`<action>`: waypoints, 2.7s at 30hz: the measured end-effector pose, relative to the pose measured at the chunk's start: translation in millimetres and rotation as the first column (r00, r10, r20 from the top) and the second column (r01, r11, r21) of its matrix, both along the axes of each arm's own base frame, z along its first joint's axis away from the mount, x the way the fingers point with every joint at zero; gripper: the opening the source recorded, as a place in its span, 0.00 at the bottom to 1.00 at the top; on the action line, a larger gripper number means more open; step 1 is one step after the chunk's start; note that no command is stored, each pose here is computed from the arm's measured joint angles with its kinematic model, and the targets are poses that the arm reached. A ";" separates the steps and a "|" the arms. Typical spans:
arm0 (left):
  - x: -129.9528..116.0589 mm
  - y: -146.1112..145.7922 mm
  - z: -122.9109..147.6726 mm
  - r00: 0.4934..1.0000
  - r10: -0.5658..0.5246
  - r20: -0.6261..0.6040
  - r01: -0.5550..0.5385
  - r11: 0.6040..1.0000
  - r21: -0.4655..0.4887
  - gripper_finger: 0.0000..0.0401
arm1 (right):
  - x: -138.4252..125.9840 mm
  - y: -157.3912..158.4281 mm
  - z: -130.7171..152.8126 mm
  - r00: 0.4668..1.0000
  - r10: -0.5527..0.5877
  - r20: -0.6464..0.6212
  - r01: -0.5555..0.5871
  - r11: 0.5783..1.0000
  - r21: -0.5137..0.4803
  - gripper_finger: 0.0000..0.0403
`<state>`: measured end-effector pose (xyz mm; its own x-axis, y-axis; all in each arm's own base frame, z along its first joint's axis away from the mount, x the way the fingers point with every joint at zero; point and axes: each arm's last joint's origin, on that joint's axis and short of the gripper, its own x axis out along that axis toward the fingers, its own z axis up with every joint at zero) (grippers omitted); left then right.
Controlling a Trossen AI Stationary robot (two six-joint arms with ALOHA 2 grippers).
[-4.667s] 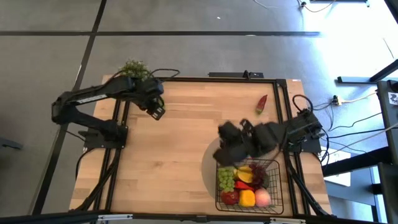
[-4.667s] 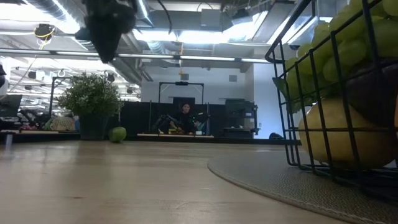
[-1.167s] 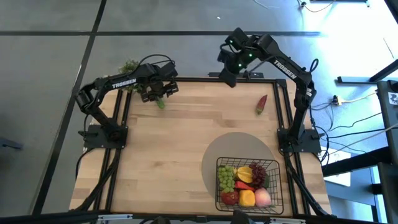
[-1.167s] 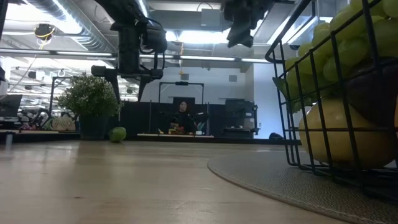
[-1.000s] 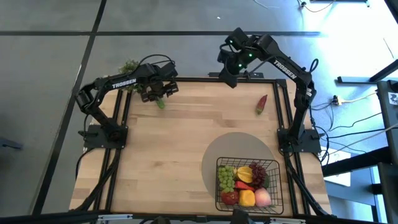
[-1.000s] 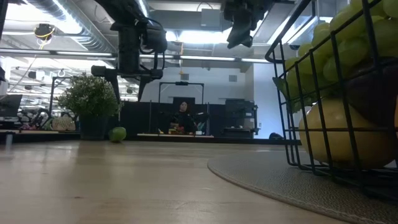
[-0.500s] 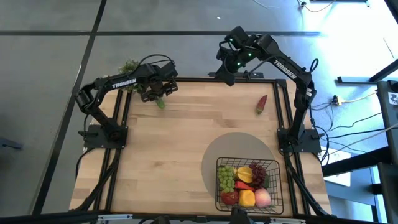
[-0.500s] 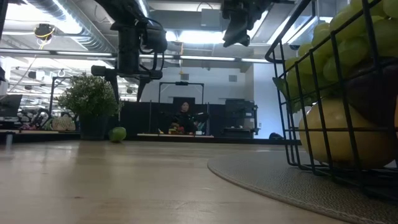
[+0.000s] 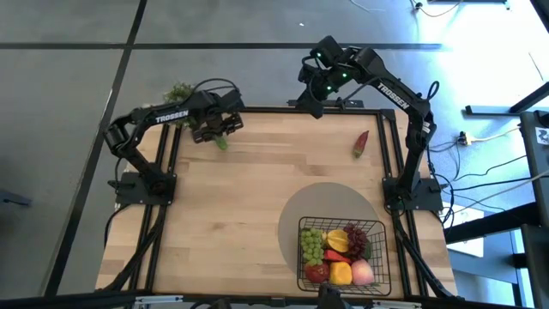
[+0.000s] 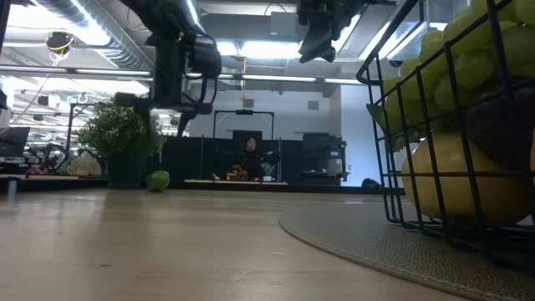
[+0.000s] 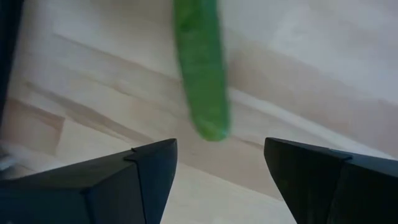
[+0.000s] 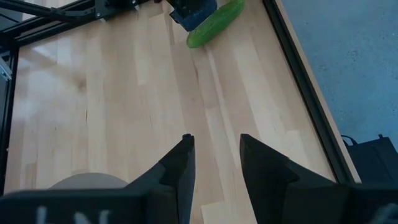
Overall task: Build produce basket
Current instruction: Put the green cucumber into the wire basket
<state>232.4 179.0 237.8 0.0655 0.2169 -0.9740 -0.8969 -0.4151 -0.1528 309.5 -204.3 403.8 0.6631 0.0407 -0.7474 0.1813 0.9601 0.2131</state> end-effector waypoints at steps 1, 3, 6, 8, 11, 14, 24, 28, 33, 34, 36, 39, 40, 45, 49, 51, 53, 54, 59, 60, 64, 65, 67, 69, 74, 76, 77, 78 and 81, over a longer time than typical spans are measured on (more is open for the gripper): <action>-1.6 -1.2 -5.0 1.000 0.004 -0.011 -0.005 1.000 -0.007 0.57 | 0.0 0.0 0.0 1.000 0.000 0.000 0.000 1.000 0.000 0.29; -3.9 -3.0 -15.2 0.999 0.033 -0.014 -0.033 0.999 -0.015 0.57 | 0.0 0.0 0.0 1.000 0.000 0.000 0.000 1.000 0.000 0.29; -5.5 -4.1 -28.5 0.997 0.080 0.006 -0.080 0.997 -0.012 0.57 | 0.0 0.0 0.0 1.000 0.000 0.000 0.000 1.000 0.000 0.29; -4.9 -3.6 -32.0 0.996 0.084 0.021 -0.084 0.996 -0.002 0.57 | 0.0 0.0 0.0 1.000 0.000 0.000 0.000 1.000 0.000 0.29; -5.3 -3.5 -37.1 0.996 0.087 0.029 -0.087 0.996 0.011 0.57 | 0.0 0.0 0.0 1.000 0.000 0.000 0.000 1.000 0.000 0.29; -4.9 -3.1 -41.3 0.996 0.079 0.045 -0.080 0.996 0.024 0.57 | 0.0 0.0 0.0 1.000 0.000 0.000 0.000 1.000 0.000 0.29; -12.5 0.1 -56.9 0.994 0.094 0.053 -0.097 0.994 0.041 0.57 | 0.0 0.0 0.0 1.000 0.000 0.000 0.000 1.000 0.001 0.29; -13.2 0.3 -61.0 0.993 0.096 0.066 -0.099 0.994 0.050 0.57 | 0.0 0.0 0.0 1.000 0.000 0.000 0.000 1.000 0.000 0.29; -13.3 1.1 -62.3 0.993 0.101 0.060 -0.106 0.991 0.079 0.57 | 0.0 0.0 0.0 1.000 0.000 0.000 0.000 1.000 0.000 0.29; -13.3 1.1 -62.2 0.993 0.102 0.058 -0.106 0.991 0.082 0.57 | 0.0 0.1 0.0 1.000 0.000 0.000 0.000 1.000 0.001 0.29; -13.7 1.0 -62.3 0.993 0.108 0.054 -0.113 0.990 0.085 0.57 | 0.0 0.0 0.0 1.000 0.000 -0.001 0.000 1.000 0.000 0.29; -14.0 1.0 -62.3 0.987 0.146 0.060 -0.151 0.985 0.083 0.57 | 0.0 0.0 0.0 1.000 0.000 0.000 0.000 1.000 0.001 0.29; -14.1 1.0 -62.3 0.985 0.159 0.063 -0.164 0.983 0.082 0.57 | 0.0 0.0 0.0 1.000 0.000 0.000 0.000 1.000 0.000 0.29; -14.0 1.2 -62.8 0.982 0.179 0.067 -0.184 0.980 0.079 0.56 | 0.0 0.0 0.0 1.000 0.000 -0.001 0.000 1.000 0.000 0.29; -11.5 2.4 -73.7 0.983 0.178 0.039 -0.180 0.983 0.044 0.53 | 0.0 0.1 -0.1 1.000 0.000 -0.001 0.000 1.000 0.001 0.29; -9.2 2.9 -81.0 0.984 0.175 0.041 -0.176 0.984 -0.001 0.52 | 0.0 0.0 -0.1 1.000 0.000 -0.001 0.000 1.000 0.000 0.29; -7.8 3.0 -86.3 0.983 0.181 0.041 -0.179 0.983 -0.036 0.50 | 0.0 0.0 0.0 1.000 0.000 0.000 0.000 1.000 0.000 0.29; -7.4 2.9 -87.4 0.981 0.191 0.043 -0.189 0.981 -0.045 0.50 | 0.0 0.1 0.0 1.000 0.000 0.000 0.000 1.000 0.001 0.29; -6.7 3.0 -89.5 0.965 0.259 0.052 -0.255 0.965 -0.064 0.45 | 0.0 0.0 -0.1 1.000 0.000 -0.001 0.000 1.000 0.000 0.29; -6.7 3.1 -89.5 0.963 0.263 0.054 -0.259 0.964 -0.063 0.43 | 0.1 0.0 -0.2 1.000 0.000 -0.001 0.000 1.000 0.001 0.29; -6.9 3.1 -89.5 0.967 0.251 0.048 -0.248 0.967 -0.058 0.36 | 0.1 0.0 -0.1 1.000 0.000 -0.001 0.000 1.000 0.000 0.29; -7.0 3.1 -89.5 0.969 0.243 0.046 -0.241 0.969 -0.057 0.34 | 0.1 0.0 -0.2 1.000 0.000 -0.001 0.000 1.000 0.001 0.29; -6.9 3.1 -89.5 0.970 0.238 0.046 -0.235 0.970 -0.056 0.30 | 0.1 0.1 -0.2 1.000 0.000 -0.001 0.000 1.000 0.001 0.29; -6.8 3.2 -89.5 0.977 0.207 0.043 -0.205 0.977 -0.054 0.28 | 0.1 0.1 -0.2 1.000 0.000 -0.001 0.000 1.000 0.001 0.29; -6.8 2.9 -89.5 0.992 0.118 0.031 -0.117 0.992 -0.053 0.28 | 0.1 0.1 -0.2 1.000 0.000 -0.001 0.000 1.000 0.001 0.29; -6.8 2.5 -89.5 0.993 0.113 0.028 -0.111 0.992 -0.054 0.29 | 0.1 0.0 -0.2 1.000 0.000 -0.001 0.000 1.000 0.001 0.29; -6.4 2.0 -89.5 0.994 0.108 0.028 -0.106 0.993 -0.054 0.29 | 0.1 0.0 -0.2 1.000 0.000 -0.001 0.000 1.000 0.001 0.29; -6.2 1.7 -89.5 0.995 0.096 0.026 -0.095 0.994 -0.052 0.29 | 0.1 0.0 -0.2 1.000 0.000 -0.001 0.000 1.000 0.001 0.29; -6.1 0.7 -89.6 0.997 0.078 0.018 -0.077 0.996 -0.055 0.29 | 0.1 0.1 -0.2 1.000 0.000 -0.001 0.000 1.000 0.001 0.29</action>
